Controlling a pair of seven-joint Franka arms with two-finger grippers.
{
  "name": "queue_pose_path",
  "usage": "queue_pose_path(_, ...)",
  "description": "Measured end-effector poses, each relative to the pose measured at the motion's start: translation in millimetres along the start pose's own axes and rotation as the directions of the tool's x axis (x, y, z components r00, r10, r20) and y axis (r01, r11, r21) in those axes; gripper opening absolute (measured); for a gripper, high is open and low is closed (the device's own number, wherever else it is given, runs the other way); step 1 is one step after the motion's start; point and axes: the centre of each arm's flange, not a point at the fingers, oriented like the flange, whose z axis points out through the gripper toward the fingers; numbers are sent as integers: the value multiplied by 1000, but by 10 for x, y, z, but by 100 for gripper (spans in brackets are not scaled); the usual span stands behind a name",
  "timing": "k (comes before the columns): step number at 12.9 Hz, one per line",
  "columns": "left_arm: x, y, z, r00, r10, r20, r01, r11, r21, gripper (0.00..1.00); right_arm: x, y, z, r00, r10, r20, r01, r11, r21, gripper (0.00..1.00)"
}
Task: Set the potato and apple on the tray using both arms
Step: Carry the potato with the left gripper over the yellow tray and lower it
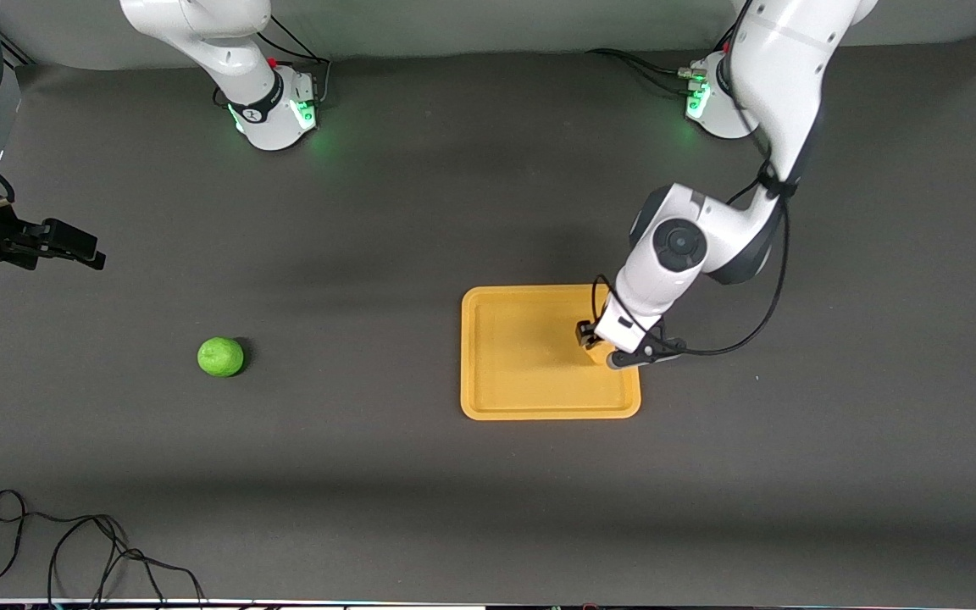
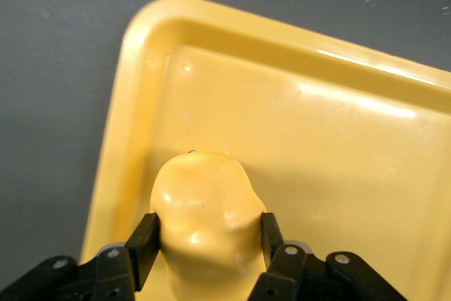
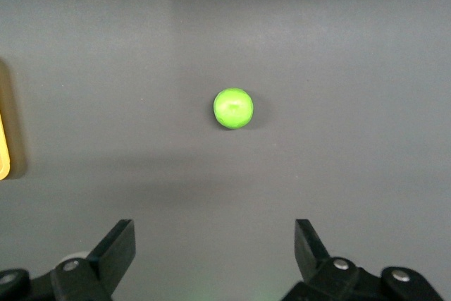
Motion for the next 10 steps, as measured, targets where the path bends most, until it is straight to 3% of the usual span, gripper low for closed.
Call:
queue_pose_path(6,-35,91,90,1000,-13,-28,12,1000,-21,63,1,1,2,1000,0,0,0,1000,0,100)
queue_pose_path(10,-11,-1,243,999,19,-34,-19,1000,15,100,1,1,2,1000,0,0,0,1000,0,100)
